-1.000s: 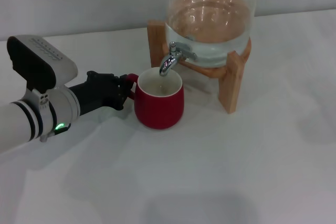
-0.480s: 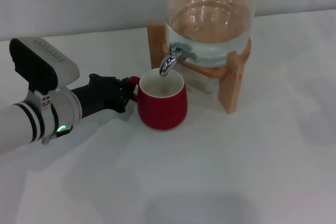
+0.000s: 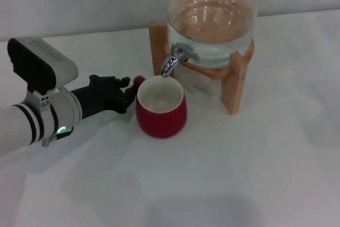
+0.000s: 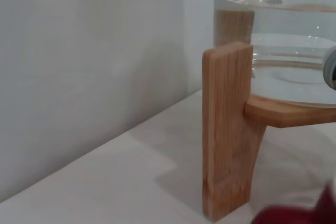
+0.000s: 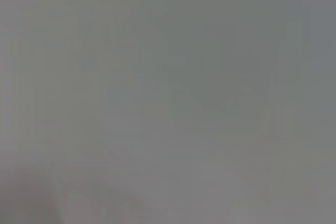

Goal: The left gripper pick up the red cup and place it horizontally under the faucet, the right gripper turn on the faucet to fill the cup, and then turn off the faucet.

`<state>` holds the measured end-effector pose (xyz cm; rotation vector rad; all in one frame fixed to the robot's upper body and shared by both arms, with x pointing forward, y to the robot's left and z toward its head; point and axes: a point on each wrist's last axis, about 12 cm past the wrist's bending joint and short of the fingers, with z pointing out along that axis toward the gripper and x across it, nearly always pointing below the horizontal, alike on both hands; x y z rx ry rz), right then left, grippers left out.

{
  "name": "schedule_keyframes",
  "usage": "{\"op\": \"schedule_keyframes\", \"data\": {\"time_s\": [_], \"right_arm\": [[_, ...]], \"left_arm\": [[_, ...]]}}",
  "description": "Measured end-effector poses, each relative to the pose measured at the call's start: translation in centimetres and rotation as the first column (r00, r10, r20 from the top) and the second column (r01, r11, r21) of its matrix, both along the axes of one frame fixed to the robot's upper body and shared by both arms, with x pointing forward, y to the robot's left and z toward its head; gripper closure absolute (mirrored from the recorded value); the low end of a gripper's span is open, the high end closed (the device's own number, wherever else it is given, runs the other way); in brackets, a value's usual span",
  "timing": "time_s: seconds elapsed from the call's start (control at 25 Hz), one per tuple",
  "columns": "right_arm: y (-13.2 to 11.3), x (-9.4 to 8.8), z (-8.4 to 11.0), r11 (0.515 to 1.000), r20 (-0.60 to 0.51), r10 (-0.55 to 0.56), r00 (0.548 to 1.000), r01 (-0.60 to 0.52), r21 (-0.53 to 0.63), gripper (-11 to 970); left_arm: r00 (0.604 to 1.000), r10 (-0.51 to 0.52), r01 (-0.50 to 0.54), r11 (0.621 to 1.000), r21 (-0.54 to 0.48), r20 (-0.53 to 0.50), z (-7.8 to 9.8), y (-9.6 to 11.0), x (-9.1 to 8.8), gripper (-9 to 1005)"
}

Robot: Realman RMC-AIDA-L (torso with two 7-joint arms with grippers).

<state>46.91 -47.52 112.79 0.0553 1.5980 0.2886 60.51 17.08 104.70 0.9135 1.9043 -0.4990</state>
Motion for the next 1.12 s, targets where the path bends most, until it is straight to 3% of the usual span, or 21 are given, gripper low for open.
{"op": "schedule_keyframes", "data": {"time_s": [0.68,0.88,1.12], "right_arm": [[0.1,0.0,0.2,1.0,0.012,0.008,1.0,-0.008,0.005,235],[0.0,0.0,0.2,1.0,0.012,0.008,1.0,-0.008,0.004,235],[-0.2,-0.4,0.1,1.0,0.007,0.003,1.0,-0.003,0.002,235]], "left_arm": [[1.0,0.03,-0.03,0.999,-0.013,0.0,-0.5,1.2,-0.9,711],[0.997,0.076,-0.075,0.996,-0.049,0.025,-0.5,2.7,-2.2,693],[0.969,0.24,-0.232,0.965,-0.12,0.058,0.0,6.7,-4.4,671]]}}
